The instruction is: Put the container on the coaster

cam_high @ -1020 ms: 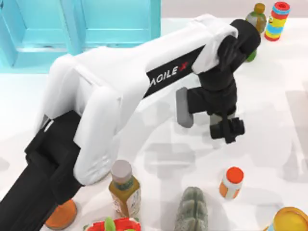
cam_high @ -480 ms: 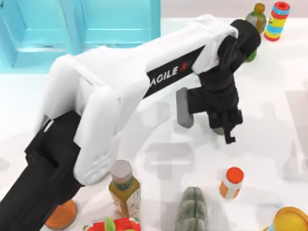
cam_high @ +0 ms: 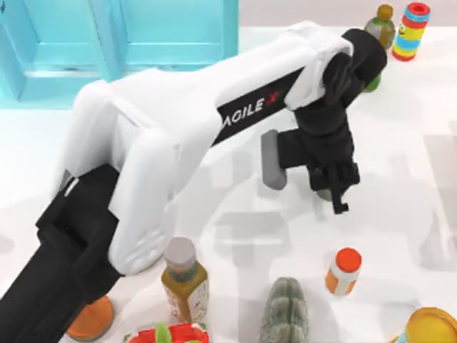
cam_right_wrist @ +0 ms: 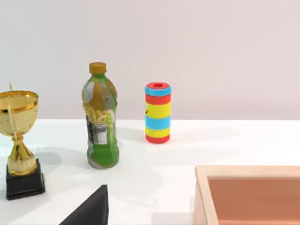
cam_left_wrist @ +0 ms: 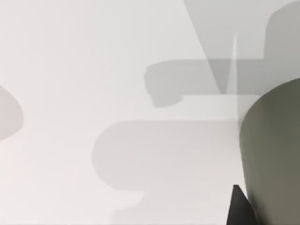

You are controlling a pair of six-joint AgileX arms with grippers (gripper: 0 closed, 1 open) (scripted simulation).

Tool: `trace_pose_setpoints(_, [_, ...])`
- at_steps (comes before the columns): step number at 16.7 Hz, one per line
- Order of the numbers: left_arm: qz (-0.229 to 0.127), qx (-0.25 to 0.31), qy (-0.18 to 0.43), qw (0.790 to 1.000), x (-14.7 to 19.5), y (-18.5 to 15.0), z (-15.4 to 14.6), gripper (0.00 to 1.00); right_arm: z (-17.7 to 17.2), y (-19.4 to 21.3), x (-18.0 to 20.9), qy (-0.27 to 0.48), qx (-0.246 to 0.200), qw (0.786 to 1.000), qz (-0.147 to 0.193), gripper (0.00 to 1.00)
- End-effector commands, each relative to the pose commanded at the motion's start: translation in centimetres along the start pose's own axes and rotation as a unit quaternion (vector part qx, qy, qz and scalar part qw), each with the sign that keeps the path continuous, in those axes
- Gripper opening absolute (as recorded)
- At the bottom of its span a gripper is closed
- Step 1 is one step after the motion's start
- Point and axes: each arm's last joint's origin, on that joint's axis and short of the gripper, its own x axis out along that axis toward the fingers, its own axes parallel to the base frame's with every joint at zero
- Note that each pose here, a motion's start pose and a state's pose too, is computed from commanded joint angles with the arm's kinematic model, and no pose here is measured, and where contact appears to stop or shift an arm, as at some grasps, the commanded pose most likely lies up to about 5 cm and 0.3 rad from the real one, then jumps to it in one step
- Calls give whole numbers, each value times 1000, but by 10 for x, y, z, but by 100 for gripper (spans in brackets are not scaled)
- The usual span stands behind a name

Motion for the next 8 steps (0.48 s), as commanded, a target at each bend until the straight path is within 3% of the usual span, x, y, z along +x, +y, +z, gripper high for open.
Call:
trace_pose_setpoints(4, [1, 44, -11, 999, -10, -4, 10, 0, 0, 0, 0, 0, 0, 1000, 0, 100])
trace_pose_setpoints(8, [10, 128, -32, 991, -26, -11, 34, 0, 0, 0, 0, 0, 0, 1000, 0, 100])
